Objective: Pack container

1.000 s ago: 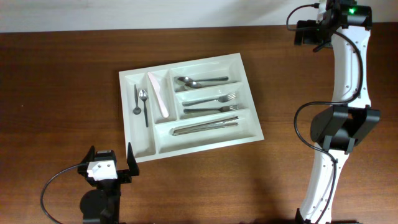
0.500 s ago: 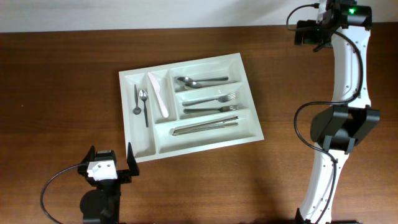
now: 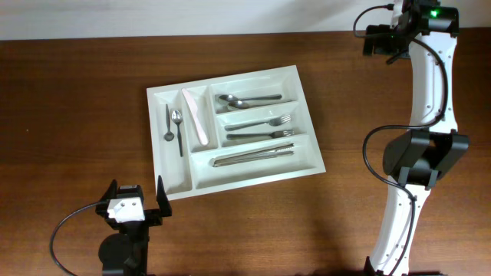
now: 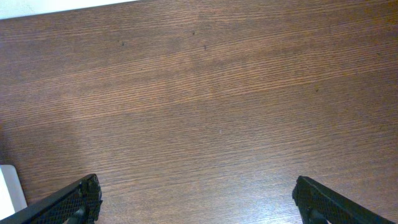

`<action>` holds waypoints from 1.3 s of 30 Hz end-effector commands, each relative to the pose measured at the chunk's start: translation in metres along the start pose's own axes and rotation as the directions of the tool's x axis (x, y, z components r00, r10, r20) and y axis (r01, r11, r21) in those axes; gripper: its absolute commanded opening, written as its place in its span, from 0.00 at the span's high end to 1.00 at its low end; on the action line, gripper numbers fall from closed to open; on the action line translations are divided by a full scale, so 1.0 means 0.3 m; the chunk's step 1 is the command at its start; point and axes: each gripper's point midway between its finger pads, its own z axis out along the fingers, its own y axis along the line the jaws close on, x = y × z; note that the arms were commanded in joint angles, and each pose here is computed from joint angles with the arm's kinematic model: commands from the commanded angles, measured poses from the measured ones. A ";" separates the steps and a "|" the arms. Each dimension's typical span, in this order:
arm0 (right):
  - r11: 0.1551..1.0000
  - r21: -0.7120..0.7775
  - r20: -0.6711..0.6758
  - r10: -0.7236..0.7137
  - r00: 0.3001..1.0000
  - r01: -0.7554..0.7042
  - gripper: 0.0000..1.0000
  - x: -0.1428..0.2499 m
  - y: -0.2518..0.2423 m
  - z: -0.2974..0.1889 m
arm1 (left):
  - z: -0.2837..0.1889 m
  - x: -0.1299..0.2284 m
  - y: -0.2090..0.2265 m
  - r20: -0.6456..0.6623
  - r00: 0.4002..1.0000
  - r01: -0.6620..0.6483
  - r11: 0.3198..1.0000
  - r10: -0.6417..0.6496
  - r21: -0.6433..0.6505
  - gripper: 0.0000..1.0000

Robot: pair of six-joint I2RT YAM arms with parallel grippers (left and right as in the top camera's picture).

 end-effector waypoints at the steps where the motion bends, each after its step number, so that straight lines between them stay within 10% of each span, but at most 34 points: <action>1: 1.000 0.014 0.023 0.008 1.000 -0.008 0.01 -0.019 -0.006 -0.023 | 0.001 0.003 -0.003 0.005 1.000 -0.018 1.000 0.018 0.008 0.01; 16: 0.999 0.017 0.323 -0.047 0.945 0.044 0.01 -0.122 0.107 -0.620 | 0.001 0.003 -0.003 0.005 1.000 -0.018 1.000 0.018 0.008 0.01; 27: 1.000 0.005 0.620 -0.020 0.784 0.022 0.01 0.139 0.062 -1.042 | 0.001 0.003 -0.003 0.005 1.000 -0.018 1.000 0.018 0.008 0.01; 39: 0.999 -0.043 0.775 0.024 0.632 0.015 0.01 0.590 0.039 -0.966 | 0.001 0.003 -0.003 0.005 1.000 -0.018 1.000 0.018 0.008 0.01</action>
